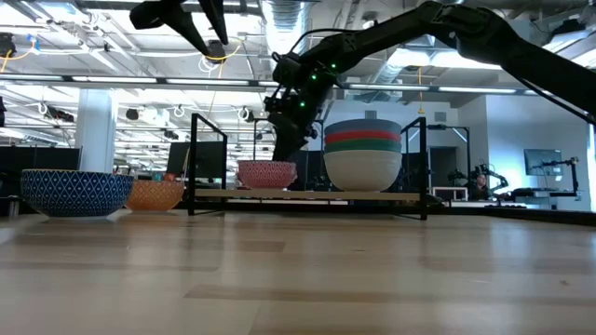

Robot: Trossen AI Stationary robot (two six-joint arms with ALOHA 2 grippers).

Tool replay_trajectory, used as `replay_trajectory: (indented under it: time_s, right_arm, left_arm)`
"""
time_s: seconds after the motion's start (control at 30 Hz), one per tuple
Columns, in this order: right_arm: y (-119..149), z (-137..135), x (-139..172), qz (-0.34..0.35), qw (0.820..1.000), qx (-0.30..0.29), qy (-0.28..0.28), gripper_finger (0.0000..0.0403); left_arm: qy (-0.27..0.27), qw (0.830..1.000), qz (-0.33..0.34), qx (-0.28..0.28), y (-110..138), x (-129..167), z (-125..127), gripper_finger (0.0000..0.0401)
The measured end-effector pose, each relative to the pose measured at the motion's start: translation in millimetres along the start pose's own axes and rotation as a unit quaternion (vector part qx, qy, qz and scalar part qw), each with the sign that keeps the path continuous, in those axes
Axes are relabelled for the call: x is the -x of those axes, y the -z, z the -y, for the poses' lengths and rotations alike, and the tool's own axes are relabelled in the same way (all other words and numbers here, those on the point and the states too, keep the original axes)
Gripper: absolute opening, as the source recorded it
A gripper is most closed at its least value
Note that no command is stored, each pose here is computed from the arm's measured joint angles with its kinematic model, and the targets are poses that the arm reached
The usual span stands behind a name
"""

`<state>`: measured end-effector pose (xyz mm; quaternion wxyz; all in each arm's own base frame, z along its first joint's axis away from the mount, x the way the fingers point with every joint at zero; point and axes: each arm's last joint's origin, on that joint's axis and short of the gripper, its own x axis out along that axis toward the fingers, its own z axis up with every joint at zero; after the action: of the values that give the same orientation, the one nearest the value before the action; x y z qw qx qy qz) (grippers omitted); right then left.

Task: Place and stack bowls onto a shelf
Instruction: Put the small dark blue bowl on the shelf, then stack the small red bowl on the small blue bowl on the shelf

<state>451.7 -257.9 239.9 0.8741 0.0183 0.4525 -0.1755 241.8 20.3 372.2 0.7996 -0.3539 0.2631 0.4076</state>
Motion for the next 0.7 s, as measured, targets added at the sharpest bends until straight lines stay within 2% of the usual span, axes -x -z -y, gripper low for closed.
replay_trajectory:
  time_s: [0.07,0.17,0.27,0.4,0.57,0.7]
  right_arm:
    - [-1,1,3,0.002,1.000,-0.002,0.003,0.0172]
    - [-6,6,13,0.019,0.999,-0.004,0.036,0.0182]
    - [-16,9,36,0.052,0.997,0.004,0.051,0.0184]
    - [-28,4,80,0.097,0.995,0.008,0.026,0.0181]
    - [-41,-32,128,0.142,0.988,-0.028,-0.049,0.0174]
    - [-45,-79,139,0.132,0.984,-0.052,-0.103,0.0171]
  left_arm:
    - [0.004,1.000,-0.004,-0.002,1,1,1,0.0163]
    - [0.008,1.000,-0.019,-0.006,7,3,2,0.0163]
    - [0.006,0.999,-0.040,-0.023,17,8,3,0.0163]
    - [-0.013,0.997,-0.051,-0.050,35,18,3,0.0163]
    - [-0.030,0.992,-0.074,-0.093,60,36,0,0.0163]
    - [-0.038,0.987,-0.090,-0.130,84,56,-5,0.0163]
